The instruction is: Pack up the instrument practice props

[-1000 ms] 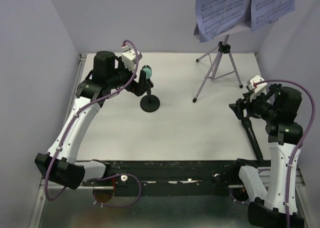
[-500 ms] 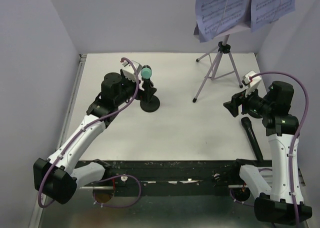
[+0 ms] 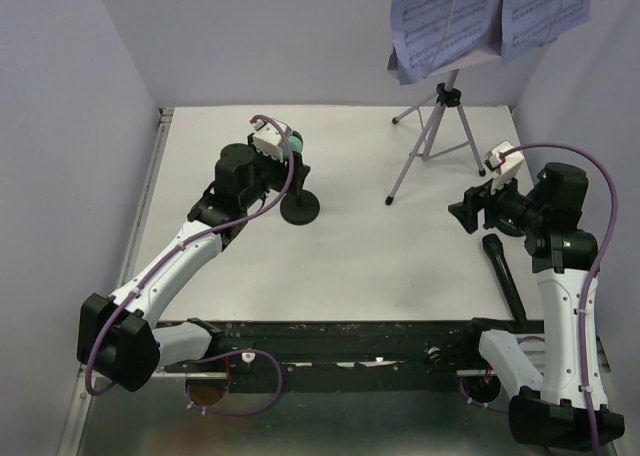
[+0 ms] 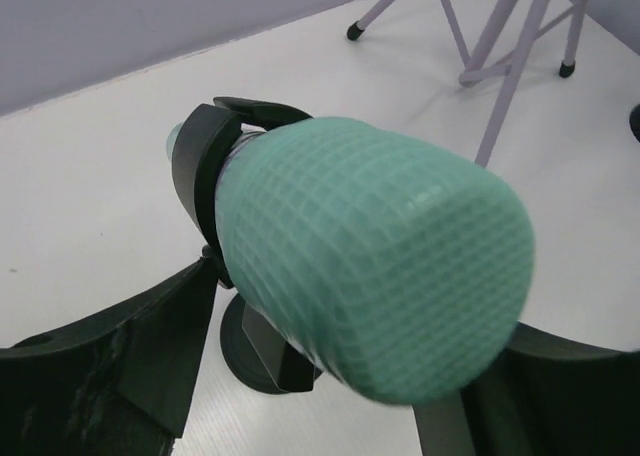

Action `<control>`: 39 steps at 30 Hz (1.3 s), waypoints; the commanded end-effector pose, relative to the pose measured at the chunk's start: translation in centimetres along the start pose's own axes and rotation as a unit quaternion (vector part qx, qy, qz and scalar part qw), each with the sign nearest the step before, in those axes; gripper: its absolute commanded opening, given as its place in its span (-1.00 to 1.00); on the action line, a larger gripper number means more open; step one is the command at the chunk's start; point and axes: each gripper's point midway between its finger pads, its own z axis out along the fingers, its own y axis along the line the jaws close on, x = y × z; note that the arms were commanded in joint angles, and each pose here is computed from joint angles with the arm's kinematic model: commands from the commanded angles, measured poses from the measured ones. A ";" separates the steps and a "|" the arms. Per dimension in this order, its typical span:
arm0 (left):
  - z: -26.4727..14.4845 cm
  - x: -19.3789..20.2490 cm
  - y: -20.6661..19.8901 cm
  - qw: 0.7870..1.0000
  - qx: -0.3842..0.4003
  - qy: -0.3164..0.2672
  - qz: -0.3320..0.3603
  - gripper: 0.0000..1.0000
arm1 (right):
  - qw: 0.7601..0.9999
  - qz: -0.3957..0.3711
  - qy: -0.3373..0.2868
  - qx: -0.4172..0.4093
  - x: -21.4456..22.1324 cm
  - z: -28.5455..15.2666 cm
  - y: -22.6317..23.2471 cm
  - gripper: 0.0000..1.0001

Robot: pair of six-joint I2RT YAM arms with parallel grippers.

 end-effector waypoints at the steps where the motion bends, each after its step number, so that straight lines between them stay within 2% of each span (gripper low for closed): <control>1: -2.0 -1.3 -1.7 0.990 0.090 -0.036 0.099 0.54 | 1.000 0.008 0.001 -0.017 0.0 0.2 0.6 0.55; 4: -2.6 0.2 -1.5 0.984 0.119 -0.012 0.132 0.46 | 1.000 0.010 -0.002 -0.030 -0.3 0.7 0.7 0.54; 9: -2.8 1.2 -0.4 0.981 0.142 0.011 0.129 0.34 | 0.999 0.013 -0.002 -0.042 -0.6 1.5 0.7 0.54; 13: -2.9 -0.4 -1.2 0.984 0.152 -0.017 0.091 0.56 | 0.999 0.012 0.000 -0.046 -0.8 1.9 0.7 0.54; 16: -2.9 -1.5 -1.9 0.987 0.155 -0.035 0.023 0.74 | 0.999 0.015 0.002 -0.048 -0.6 2.1 0.8 0.54; 17: -2.8 -1.8 -2.1 0.987 0.157 -0.037 -0.001 0.91 | 0.999 0.014 0.003 -0.049 -0.6 2.1 0.9 0.54; 18: -2.7 -2.0 -2.2 0.987 0.156 -0.038 -0.021 0.98 | 0.999 0.016 0.004 -0.048 -0.6 2.1 0.8 0.53; 20: -2.0 -2.1 -1.8 0.988 0.140 -0.035 -0.059 0.98 | 0.999 0.017 0.005 -0.047 -0.5 2.2 0.8 0.54; 24: -0.1 -1.0 0.9 0.993 0.049 -0.017 -0.111 0.98 | 0.999 0.033 0.001 -0.037 -0.7 2.4 0.5 0.54; 26: 0.6 -0.6 1.9 0.994 0.019 -0.010 -0.111 0.98 | 0.999 0.038 -0.001 -0.036 -0.7 2.5 0.5 0.54; 29: 1.0 -0.5 1.8 0.995 0.025 -0.012 -0.091 0.98 | 0.999 0.040 -0.003 -0.035 -0.9 2.4 0.5 0.54; 36: -0.4 0.1 -1.5 0.991 0.133 -0.009 -0.015 0.51 | 0.999 0.038 0.002 -0.031 0.0 2.2 0.7 0.54; 39: -1.3 1.0 -2.3 0.986 0.166 -0.002 0.022 0.37 | 0.999 0.038 0.005 -0.036 0.3 2.2 1.0 0.54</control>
